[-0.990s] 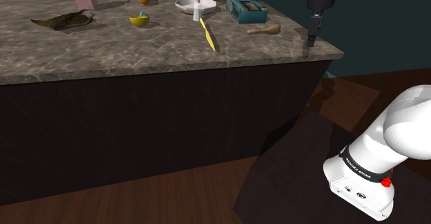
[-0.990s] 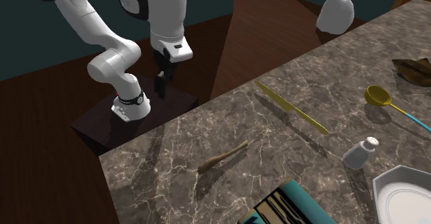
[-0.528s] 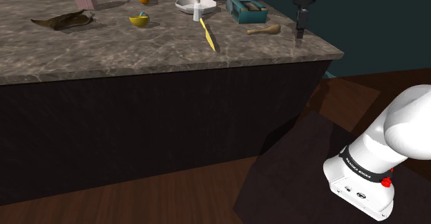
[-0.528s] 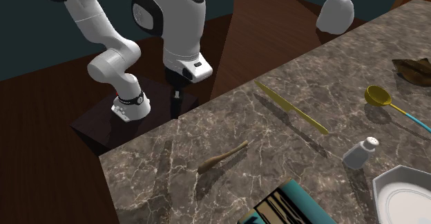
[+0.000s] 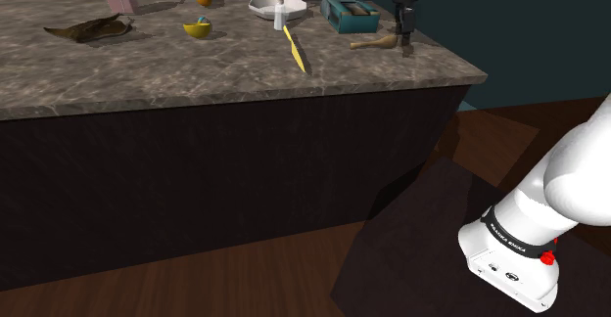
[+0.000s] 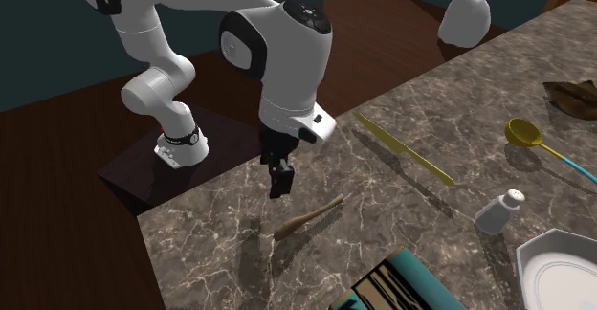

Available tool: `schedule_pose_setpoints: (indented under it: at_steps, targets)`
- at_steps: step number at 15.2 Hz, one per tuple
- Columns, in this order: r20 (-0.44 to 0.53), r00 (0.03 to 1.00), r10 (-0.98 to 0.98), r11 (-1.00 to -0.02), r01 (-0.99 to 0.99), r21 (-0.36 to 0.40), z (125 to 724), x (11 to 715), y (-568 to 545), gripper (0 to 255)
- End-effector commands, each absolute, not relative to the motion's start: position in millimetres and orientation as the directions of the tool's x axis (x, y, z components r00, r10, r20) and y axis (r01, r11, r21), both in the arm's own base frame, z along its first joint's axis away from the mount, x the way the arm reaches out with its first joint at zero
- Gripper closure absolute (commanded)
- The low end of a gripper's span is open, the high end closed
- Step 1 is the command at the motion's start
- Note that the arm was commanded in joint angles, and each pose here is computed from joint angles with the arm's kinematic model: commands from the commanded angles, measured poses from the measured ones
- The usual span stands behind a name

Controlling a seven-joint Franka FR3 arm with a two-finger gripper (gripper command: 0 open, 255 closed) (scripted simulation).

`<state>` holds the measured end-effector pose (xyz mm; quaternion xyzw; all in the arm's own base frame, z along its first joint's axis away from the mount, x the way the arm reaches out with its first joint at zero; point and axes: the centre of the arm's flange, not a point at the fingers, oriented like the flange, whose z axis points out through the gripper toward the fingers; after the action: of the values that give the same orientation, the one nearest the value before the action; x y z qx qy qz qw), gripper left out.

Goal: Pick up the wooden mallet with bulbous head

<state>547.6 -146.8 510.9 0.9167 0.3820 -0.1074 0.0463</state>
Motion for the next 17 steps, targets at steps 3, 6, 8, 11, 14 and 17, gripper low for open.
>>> schedule_pose_setpoints:
  at_steps: [3, 6, 8, 11, 14, 17]
  targets:
    - [-0.239, 0.597, 0.766, -0.617, 0.787, -0.008, 502.7, 602.2, -154.8, 0]
    - [-0.243, 0.529, 0.813, -0.548, 0.836, -0.016, 496.6, 640.0, -157.1, 0]
    - [-0.244, 0.514, 0.823, -0.533, 0.846, -0.017, 489.9, 648.1, -157.1, 0]
    - [-0.244, 0.514, 0.823, -0.533, 0.846, -0.017, 474.1, 648.1, -157.1, 0]
    - [-0.244, 0.514, 0.823, -0.533, 0.846, -0.017, 458.3, 648.1, -157.1, 0]
    - [-0.244, 0.514, 0.823, -0.533, 0.846, -0.017, 455.0, 647.0, -157.2, 255]
